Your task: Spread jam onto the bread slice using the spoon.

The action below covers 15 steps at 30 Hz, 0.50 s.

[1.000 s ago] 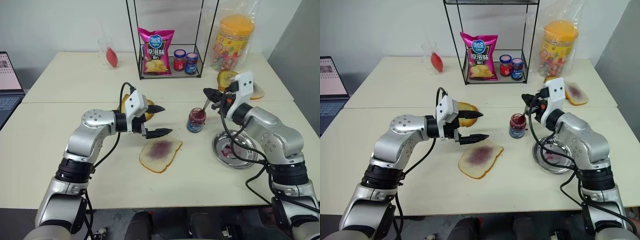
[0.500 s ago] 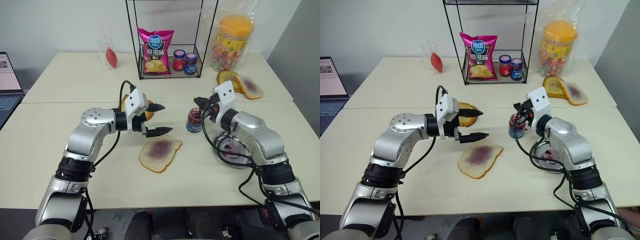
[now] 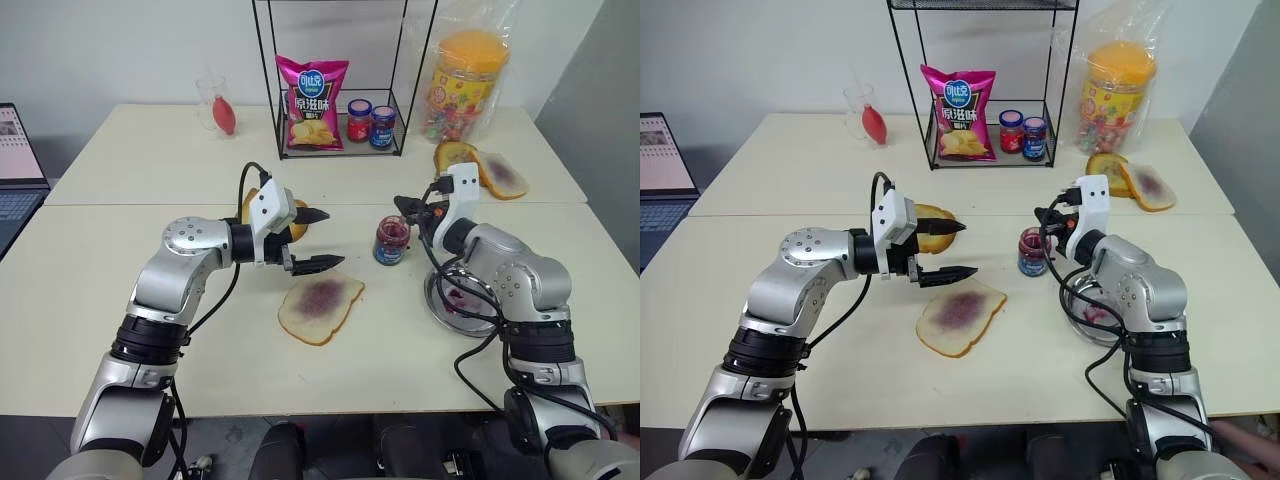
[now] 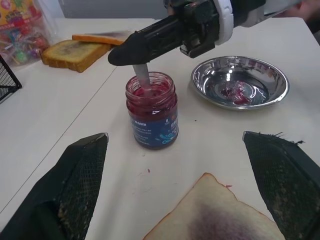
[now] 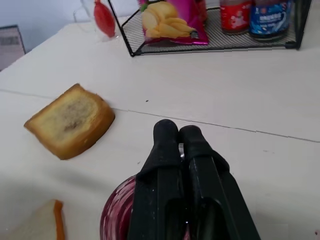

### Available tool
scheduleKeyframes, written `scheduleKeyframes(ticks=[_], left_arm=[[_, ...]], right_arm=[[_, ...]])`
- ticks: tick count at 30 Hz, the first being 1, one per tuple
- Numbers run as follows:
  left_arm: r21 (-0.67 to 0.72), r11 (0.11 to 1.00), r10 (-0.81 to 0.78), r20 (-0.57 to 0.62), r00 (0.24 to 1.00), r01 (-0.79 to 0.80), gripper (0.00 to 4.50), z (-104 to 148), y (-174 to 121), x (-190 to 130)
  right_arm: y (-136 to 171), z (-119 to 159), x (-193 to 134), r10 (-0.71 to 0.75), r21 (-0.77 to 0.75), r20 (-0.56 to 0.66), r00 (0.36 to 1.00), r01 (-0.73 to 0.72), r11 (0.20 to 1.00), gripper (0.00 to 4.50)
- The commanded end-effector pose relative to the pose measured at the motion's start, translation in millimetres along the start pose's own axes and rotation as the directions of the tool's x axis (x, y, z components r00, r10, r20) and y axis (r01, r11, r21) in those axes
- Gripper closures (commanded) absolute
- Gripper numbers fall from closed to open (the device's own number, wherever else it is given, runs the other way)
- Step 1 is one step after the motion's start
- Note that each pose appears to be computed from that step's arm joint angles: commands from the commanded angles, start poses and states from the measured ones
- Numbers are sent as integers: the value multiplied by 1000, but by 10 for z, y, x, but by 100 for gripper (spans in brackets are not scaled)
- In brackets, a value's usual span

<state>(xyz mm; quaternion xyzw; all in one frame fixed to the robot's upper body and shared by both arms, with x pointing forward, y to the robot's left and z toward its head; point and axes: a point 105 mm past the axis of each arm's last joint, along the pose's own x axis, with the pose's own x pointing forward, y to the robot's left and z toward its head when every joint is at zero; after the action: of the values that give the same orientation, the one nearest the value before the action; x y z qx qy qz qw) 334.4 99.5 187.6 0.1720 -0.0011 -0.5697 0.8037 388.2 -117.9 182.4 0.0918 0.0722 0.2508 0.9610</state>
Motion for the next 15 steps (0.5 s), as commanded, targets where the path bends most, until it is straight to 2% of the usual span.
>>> scheduleKeyframes(ticks=[1,8,15], left_arm=[[46,999,23,32,999,-25,0,121,50,-24],[54,998,22,33,999,-24,0,119,59,-16],[62,998,12,36,999,-15,0,119,53,-1]], right_arm=[[-10,246,-40,-5,67,79,997,0,998,447],[-55,337,-70,-30,209,107,994,7,978,447],[-71,392,-112,-44,239,116,992,15,971,447]])
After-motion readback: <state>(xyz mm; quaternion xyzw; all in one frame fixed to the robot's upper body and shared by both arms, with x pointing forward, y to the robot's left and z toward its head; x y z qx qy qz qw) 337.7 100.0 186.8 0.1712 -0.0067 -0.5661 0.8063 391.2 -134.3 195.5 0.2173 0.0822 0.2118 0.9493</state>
